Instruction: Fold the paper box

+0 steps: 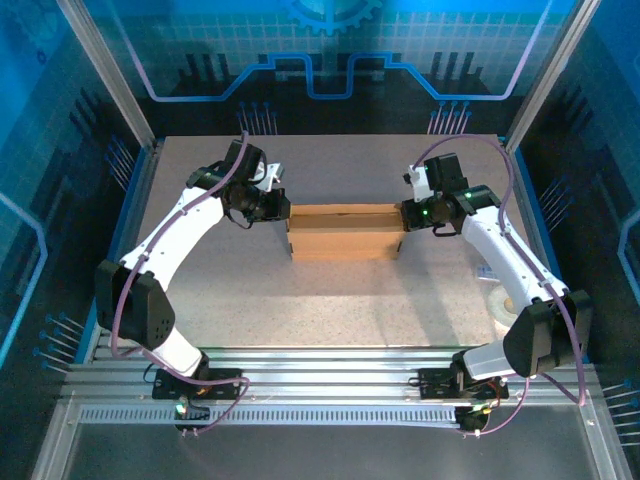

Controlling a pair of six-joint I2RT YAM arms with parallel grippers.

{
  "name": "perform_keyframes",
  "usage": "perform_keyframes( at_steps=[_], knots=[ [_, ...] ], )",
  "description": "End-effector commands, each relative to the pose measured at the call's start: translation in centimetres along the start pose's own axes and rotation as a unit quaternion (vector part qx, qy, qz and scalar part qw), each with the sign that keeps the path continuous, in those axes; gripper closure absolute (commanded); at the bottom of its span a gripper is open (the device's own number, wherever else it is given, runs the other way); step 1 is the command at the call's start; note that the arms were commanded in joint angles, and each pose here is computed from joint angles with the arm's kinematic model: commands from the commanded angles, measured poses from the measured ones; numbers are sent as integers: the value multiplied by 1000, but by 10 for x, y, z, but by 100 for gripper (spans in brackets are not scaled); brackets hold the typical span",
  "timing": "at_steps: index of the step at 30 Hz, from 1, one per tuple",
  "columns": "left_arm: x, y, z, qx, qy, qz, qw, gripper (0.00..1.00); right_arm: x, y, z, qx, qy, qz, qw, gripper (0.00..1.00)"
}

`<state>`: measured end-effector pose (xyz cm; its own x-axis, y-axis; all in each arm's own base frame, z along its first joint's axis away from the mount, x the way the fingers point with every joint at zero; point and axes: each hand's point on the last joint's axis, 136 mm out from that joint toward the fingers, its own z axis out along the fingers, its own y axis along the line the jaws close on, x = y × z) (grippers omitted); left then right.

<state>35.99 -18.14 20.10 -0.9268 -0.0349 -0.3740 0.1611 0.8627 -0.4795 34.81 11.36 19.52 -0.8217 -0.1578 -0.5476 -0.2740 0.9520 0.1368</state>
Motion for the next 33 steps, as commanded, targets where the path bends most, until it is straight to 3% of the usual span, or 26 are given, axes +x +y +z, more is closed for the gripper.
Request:
perform_keyframes(
  at_steps=[1, 20, 33],
  knots=[
    [13, 2, 4, -4, 20, 5, 1000, 89, 4, 11, 3, -16, -1, -4, 1000, 91],
    [21, 6, 8, -16, 28, 14, 999, 92, -9, 42, -9, -97, 0, 58, 994, 95],
    [25, 12, 5, -36, 30, 25, 999, 92, 18, 11, 15, 12, 41, 16, 999, 98]
  ],
)
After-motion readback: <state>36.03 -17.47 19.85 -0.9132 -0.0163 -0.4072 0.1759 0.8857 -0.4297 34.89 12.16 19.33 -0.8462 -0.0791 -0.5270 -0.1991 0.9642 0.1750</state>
